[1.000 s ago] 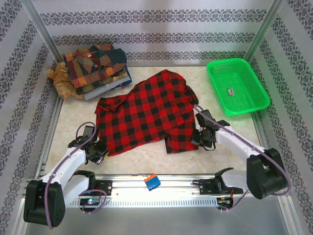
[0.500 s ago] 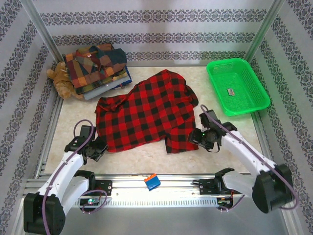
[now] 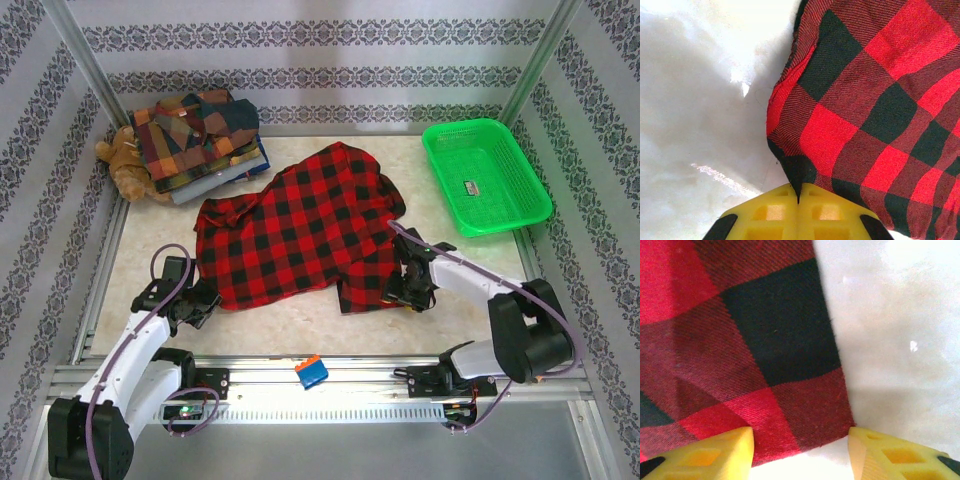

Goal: Fold and stack the long sleeve shirts

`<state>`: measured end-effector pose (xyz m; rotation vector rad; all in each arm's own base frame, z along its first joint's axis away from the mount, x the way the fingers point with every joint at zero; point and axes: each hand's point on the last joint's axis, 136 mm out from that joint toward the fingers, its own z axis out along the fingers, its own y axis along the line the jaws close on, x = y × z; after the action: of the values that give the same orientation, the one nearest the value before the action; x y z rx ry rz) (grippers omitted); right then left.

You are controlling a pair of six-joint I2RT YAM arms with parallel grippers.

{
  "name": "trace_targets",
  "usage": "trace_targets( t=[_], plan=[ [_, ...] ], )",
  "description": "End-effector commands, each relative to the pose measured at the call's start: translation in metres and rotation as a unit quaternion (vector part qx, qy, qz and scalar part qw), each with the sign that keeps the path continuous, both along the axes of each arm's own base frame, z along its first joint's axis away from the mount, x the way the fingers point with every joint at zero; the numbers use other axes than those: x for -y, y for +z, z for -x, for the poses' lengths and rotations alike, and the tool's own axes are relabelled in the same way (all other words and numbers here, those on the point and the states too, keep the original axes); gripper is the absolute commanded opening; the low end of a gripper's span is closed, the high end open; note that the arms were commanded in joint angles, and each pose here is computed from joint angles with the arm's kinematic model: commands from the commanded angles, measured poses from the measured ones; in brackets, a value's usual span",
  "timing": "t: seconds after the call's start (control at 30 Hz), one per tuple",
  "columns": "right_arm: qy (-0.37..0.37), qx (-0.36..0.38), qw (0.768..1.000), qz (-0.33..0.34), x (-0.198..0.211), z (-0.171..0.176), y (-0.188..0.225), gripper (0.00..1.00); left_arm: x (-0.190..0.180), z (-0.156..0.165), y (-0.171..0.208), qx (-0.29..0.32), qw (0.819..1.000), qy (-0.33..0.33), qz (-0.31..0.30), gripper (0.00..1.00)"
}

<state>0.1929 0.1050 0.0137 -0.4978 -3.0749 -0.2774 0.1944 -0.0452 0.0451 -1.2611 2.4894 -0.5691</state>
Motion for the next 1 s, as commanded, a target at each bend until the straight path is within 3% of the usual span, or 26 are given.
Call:
trace_targets(
  t=[0.0, 0.1, 0.23, 0.33, 0.67, 0.97],
  plan=[
    [0.008, 0.004, 0.999, 0.042, 0.011, -0.006, -0.004, 0.50, -0.001, -0.002, 0.004, 0.012, 1.000, -0.007, -0.003, 0.04],
    [0.010, 0.001, 0.998, 0.060, 0.015, -0.012, -0.006, 0.42, -0.001, -0.002, 0.005, 0.014, 1.000, -0.009, -0.005, 0.03],
    [0.009, 0.006, 0.997, 0.072, 0.017, -0.019, -0.006, 0.12, -0.001, -0.002, 0.005, 0.015, 1.000, -0.012, -0.006, 0.03],
    [0.005, 0.012, 0.998, 0.066, 0.015, -0.020, -0.002, 0.00, -0.002, -0.001, 0.006, 0.015, 1.000, -0.014, -0.009, 0.03],
    [0.000, 0.089, 0.996, 0.008, 0.010, -0.007, 0.078, 0.00, 0.002, -0.006, 0.041, 0.042, 0.999, -0.025, -0.003, 0.03],
    [0.022, 0.190, 0.981, -0.040, -0.017, -0.069, 0.167, 0.00, 0.003, -0.025, 0.066, 0.057, 0.998, -0.032, 0.006, 0.03]
  ],
)
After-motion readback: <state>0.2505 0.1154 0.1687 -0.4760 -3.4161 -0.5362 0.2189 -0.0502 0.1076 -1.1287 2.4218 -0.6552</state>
